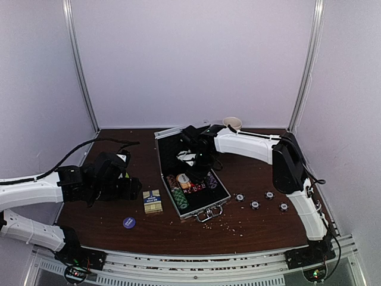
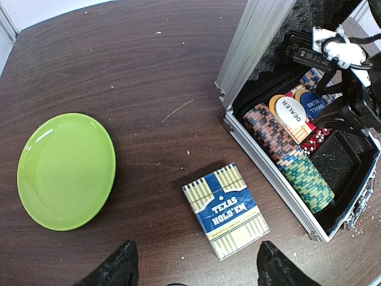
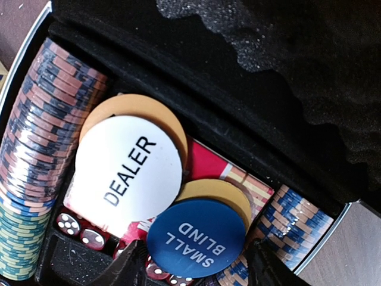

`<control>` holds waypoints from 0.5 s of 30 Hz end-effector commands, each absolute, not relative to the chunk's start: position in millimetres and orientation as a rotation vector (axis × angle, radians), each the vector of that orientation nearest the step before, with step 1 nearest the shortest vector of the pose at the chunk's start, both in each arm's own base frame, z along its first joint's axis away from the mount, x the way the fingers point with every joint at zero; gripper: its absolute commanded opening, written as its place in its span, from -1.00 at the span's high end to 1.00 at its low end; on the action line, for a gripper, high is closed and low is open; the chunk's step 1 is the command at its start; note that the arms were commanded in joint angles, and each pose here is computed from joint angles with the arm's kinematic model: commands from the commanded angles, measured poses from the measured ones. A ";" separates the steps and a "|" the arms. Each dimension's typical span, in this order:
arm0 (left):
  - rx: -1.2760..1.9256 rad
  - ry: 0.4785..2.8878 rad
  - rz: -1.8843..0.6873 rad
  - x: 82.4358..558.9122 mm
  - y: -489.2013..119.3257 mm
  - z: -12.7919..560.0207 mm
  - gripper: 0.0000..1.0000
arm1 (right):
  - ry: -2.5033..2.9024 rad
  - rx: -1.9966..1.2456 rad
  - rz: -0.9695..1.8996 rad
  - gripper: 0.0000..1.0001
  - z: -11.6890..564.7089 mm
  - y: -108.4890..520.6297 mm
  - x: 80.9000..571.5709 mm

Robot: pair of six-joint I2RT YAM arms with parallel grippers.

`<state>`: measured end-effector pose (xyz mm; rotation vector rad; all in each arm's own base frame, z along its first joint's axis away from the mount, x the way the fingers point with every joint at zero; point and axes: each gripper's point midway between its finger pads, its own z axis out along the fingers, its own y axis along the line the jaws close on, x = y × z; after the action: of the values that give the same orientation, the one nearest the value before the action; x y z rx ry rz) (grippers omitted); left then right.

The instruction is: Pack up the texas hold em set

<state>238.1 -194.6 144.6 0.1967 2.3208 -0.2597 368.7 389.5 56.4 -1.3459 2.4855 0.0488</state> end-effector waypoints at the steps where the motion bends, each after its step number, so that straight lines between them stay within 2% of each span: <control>1: 0.172 2.305 -0.279 240.7 -196.1 146.5 -0.40 | 2.438 -1.307 0.037 -0.19 75.9 393.8 375.8; 9: 0.178 2.297 -0.282 242.4 -198.2 150.3 -0.41 | 2.408 -1.296 0.079 -0.26 105.0 380.0 358.5; 15: 0.187 2.296 -0.280 244.9 -201.9 151.2 -0.40 | 2.370 -1.344 0.181 -0.29 122.7 356.3 320.0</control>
<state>238.1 -194.9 142.3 0.1990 2.3263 -0.2550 337.5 360.5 92.2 -1.3407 2.4502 0.0918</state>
